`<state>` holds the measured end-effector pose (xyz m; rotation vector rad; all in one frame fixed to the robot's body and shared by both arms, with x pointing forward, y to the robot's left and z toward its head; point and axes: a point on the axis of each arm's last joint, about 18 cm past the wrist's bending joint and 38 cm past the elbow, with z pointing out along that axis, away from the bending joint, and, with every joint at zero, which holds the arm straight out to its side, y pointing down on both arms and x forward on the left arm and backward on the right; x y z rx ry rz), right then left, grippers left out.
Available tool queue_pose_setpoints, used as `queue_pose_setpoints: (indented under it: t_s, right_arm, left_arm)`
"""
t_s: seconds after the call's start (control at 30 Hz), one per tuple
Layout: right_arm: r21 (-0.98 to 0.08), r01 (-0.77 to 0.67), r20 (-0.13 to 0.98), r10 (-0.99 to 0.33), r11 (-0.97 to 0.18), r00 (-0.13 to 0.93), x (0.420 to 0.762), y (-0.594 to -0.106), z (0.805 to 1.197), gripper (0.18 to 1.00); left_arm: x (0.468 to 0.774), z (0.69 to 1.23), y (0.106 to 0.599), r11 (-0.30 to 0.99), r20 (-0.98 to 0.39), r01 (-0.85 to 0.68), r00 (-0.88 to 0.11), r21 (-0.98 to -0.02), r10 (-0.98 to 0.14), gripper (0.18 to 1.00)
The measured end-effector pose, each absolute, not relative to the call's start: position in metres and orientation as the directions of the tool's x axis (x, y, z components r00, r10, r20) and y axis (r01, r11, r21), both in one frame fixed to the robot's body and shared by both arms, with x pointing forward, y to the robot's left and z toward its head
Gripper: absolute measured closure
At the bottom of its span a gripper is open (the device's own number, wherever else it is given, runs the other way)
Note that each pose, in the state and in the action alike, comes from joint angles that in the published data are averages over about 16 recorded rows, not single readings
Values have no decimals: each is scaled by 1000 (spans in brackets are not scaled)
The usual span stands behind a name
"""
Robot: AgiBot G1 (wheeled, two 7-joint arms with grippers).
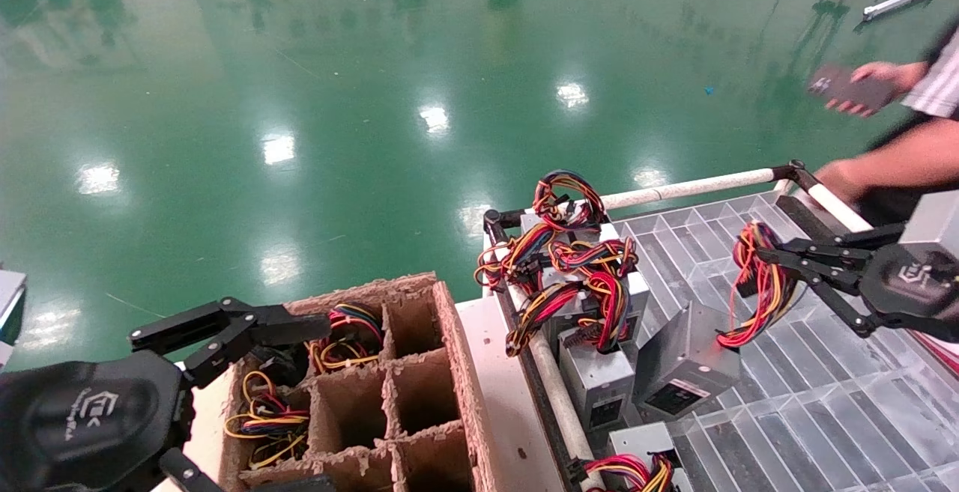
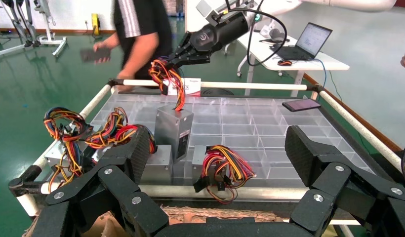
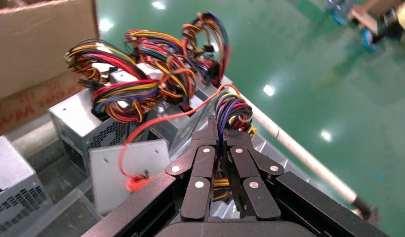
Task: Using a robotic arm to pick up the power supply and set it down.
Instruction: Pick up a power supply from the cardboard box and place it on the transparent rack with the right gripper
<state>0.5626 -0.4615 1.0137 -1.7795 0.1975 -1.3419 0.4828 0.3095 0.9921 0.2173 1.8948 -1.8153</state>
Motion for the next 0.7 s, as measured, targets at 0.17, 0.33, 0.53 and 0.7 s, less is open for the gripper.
queue_pose_setpoints:
  t_s: [0.17,0.33,0.53,0.7]
  right_arm:
    - [-654,387,754,-515,-651,408,561,-443,1024,987]
    - [-597,409,796,-445,-690,411,559,-427,1031,987]
    - [-506,433,850,-349,-746,394,556,-413,1035,987]
    - [-423,465,891,-264,-778,369,553,-400,1038,987]
  left_arm:
    - [483,992,310,97,-457,447,-861,-889,-224,184]
    - [483,992,310,97,-457,447,-861,-889,-224,184]
    - [483,992,310,97,-457,447,-861,-889,-224,184]
    - [483,992,310,97,-457,447,-861,-889,-224,184]
